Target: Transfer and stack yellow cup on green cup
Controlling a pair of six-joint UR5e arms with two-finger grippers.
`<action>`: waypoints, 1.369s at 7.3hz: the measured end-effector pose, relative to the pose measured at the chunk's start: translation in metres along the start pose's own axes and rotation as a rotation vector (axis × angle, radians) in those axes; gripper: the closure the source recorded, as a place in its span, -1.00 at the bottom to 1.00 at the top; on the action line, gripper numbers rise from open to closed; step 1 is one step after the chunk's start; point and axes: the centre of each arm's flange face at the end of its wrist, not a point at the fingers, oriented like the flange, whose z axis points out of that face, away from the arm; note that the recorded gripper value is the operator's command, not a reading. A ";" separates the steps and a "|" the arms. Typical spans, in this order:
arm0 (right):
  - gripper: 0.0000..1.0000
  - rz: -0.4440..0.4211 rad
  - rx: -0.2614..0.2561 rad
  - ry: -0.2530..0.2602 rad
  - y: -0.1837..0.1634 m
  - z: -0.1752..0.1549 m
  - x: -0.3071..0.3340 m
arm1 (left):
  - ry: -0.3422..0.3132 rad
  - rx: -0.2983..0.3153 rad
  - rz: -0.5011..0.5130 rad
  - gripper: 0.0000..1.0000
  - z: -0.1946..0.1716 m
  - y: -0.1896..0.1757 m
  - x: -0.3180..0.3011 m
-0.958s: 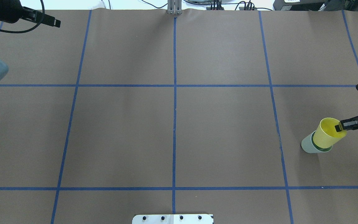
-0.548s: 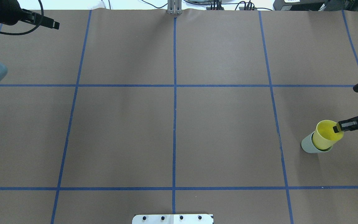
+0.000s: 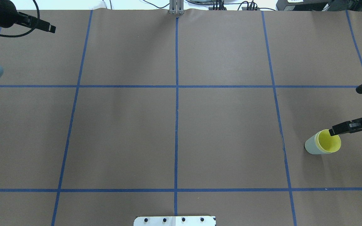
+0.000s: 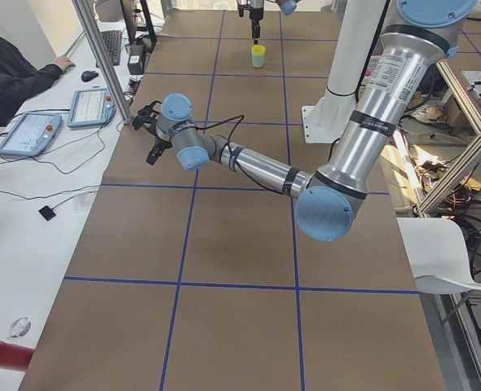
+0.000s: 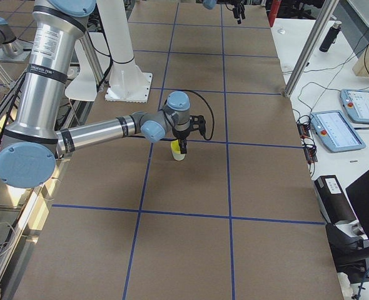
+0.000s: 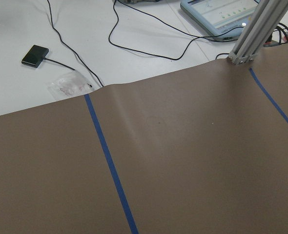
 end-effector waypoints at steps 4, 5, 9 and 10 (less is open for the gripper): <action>-1.00 -0.042 0.044 0.074 -0.035 -0.001 0.075 | -0.125 -0.173 0.078 -0.99 -0.066 0.080 -0.168; -1.00 -0.080 0.035 0.113 -0.041 -0.001 0.110 | -0.174 -0.217 0.088 -0.99 -0.085 0.118 -0.208; -1.00 -0.095 -0.051 0.182 -0.040 -0.045 0.214 | -0.346 -0.451 0.057 -1.00 -0.139 0.200 -0.268; -1.00 -0.042 -0.085 0.145 -0.045 -0.055 0.223 | -0.352 -0.497 0.023 -1.00 -0.152 0.208 -0.262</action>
